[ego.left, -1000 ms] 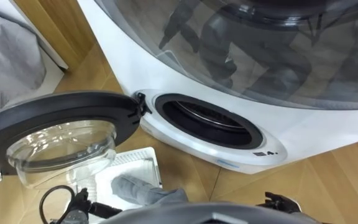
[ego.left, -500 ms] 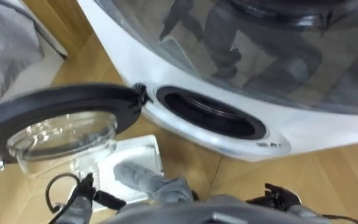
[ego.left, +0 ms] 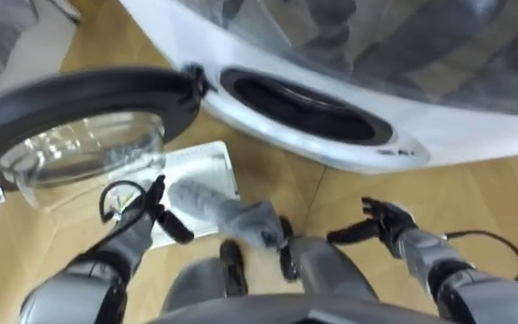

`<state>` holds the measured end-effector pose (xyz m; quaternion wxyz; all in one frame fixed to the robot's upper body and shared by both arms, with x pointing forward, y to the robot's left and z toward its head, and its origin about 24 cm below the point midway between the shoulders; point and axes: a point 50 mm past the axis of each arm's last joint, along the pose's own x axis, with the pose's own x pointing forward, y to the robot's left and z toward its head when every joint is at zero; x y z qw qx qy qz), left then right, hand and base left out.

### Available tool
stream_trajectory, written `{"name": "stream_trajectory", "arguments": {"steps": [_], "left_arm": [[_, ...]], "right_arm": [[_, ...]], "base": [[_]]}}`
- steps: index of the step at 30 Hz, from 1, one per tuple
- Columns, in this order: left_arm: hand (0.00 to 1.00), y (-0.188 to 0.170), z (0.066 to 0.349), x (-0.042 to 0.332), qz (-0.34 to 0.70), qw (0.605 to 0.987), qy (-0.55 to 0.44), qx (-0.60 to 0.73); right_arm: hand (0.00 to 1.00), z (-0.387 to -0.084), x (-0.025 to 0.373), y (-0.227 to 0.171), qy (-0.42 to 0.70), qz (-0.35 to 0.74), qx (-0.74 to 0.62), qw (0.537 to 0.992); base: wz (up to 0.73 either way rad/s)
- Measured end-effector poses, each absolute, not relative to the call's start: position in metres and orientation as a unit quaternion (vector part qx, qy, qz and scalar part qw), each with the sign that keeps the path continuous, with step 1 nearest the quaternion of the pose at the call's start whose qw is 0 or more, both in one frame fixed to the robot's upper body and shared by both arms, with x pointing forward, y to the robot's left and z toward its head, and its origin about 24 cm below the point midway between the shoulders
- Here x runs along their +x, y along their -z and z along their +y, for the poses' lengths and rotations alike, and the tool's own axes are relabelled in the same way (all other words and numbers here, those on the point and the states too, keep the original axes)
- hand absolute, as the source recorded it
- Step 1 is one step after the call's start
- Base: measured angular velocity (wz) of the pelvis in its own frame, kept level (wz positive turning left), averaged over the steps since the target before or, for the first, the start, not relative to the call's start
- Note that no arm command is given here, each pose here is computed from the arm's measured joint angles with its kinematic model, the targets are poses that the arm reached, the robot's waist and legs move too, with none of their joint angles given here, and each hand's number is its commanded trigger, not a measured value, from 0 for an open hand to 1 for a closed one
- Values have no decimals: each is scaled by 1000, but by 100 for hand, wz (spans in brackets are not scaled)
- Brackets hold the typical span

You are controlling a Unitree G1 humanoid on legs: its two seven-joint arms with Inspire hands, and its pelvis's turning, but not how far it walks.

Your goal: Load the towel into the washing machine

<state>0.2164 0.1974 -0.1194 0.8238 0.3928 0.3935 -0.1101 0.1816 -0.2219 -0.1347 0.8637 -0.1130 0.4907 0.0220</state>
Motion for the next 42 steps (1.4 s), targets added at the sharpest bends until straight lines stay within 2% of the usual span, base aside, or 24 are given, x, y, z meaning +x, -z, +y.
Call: {"name": "stream_trajectory", "arguments": {"steps": [16,25,28,39,40,41,42], "left_arm": [[0,88,172,265,278,811,159,490],[0,73,162,284,231,782,186,548],[0,64,163,295,206,759,193,587],[0,51,161,308,157,735,191,631],[2,50,161,308,154,735,190,633],[42,48,159,310,147,734,190,635],[63,46,158,312,141,733,190,637]], "right_arm": [[0,-204,225,111,-3,392,-17,920],[0,-200,240,101,-12,369,-12,929],[0,-196,244,99,-26,363,-13,931],[0,-191,252,92,-25,334,24,942],[0,-192,253,91,-23,333,29,942],[0,-193,254,90,-17,329,37,943],[0,-194,255,89,-10,325,49,944]], "base": [[1],[1],[-4],[3],[0],[0],[7]]}}
